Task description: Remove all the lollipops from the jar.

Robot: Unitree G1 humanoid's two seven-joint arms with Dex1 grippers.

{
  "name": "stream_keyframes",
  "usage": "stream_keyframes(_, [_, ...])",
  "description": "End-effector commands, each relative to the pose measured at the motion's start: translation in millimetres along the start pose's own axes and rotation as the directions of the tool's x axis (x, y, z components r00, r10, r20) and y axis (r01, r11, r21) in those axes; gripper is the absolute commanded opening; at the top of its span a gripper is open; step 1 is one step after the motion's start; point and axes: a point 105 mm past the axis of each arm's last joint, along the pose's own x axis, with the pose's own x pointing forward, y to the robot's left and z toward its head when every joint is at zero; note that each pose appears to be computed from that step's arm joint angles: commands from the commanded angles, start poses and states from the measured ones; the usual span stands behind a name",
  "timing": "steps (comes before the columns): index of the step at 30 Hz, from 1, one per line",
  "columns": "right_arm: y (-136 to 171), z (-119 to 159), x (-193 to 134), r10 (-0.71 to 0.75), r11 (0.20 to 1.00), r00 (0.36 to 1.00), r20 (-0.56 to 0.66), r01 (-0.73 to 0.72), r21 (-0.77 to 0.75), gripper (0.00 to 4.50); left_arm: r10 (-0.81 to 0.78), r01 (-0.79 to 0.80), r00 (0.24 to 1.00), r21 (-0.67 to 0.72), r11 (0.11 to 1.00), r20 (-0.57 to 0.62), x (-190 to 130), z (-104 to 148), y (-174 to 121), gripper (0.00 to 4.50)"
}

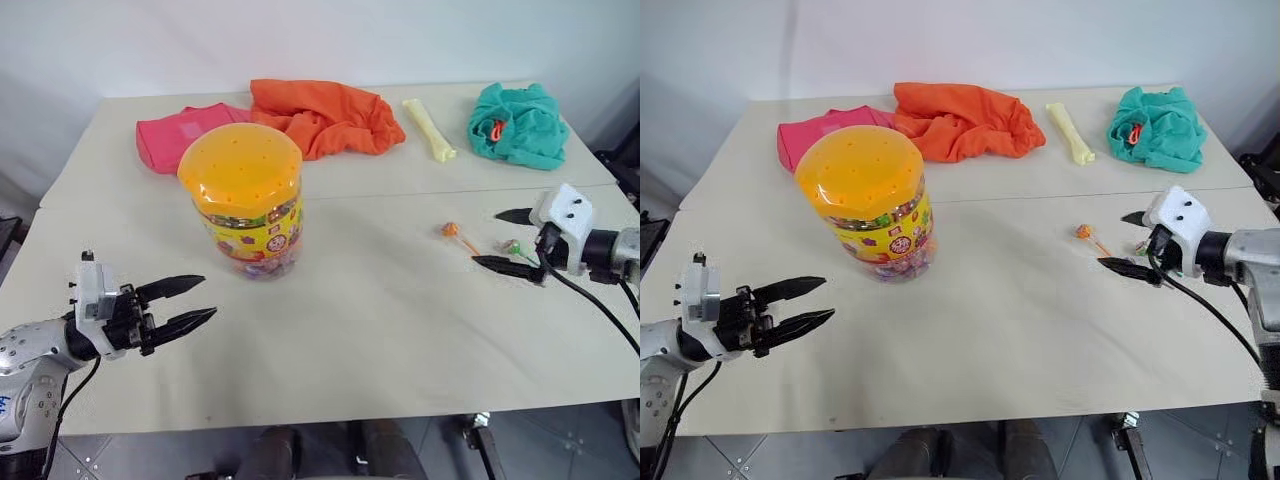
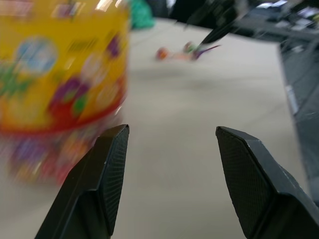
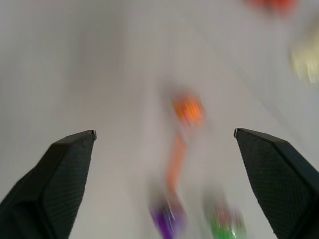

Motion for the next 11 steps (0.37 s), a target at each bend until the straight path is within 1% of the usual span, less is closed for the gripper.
stream_keyframes(1, [18.3, 45.4, 0.7, 0.109, 0.994, 0.957, 0.268, -0.105, -0.028, 4.48, 0.091, -0.089, 0.995, 0.067, 0.994, -0.034, -16.7, 4.2, 8.1, 2.95])
stream_keyframes(2, [40.4, 50.6, 11.3, 0.207, 0.978, 0.931, 0.299, -0.194, -0.075, 4.48, 0.128, -0.124, 0.991, 0.076, 0.989, -0.047, -20.6, 3.3, 9.7, 2.95])
stream_keyframes(3, [56.1, 53.8, 17.3, 0.272, 0.962, 0.909, 0.315, -0.250, -0.110, 4.48, 0.153, -0.148, 0.987, 0.083, 0.985, -0.055, -23.1, 2.8, 10.6, 2.95])
stream_keyframes(4, [76.1, 52.5, 22.5, 0.354, 0.935, 0.883, 0.310, -0.328, -0.132, 4.48, 0.173, -0.168, 0.984, 0.093, 0.981, -0.048, -25.1, 3.7, 10.6, 2.95])
stream_keyframes(5, [93.5, 48.5, 27.5, 0.402, 0.916, 0.861, 0.311, -0.374, -0.146, 4.48, 0.192, -0.187, 0.980, 0.102, 0.977, -0.044, -25.7, 3.3, 9.3, 2.95])
stream_keyframes(7, [107.6, 43.8, 32.7, 0.412, 0.911, 0.851, 0.325, -0.396, -0.117, 4.48, 0.225, -0.216, 0.973, 0.131, 0.968, -0.057, -25.0, 1.4, 9.4, 2.95])
stream_keyframes(11, [113.8, 21.5, 32.6, 0.360, 0.933, 0.880, 0.311, -0.347, -0.098, 4.48, 0.284, -0.269, 0.957, 0.171, 0.948, -0.068, -24.9, -0.5, 5.2, 2.95])
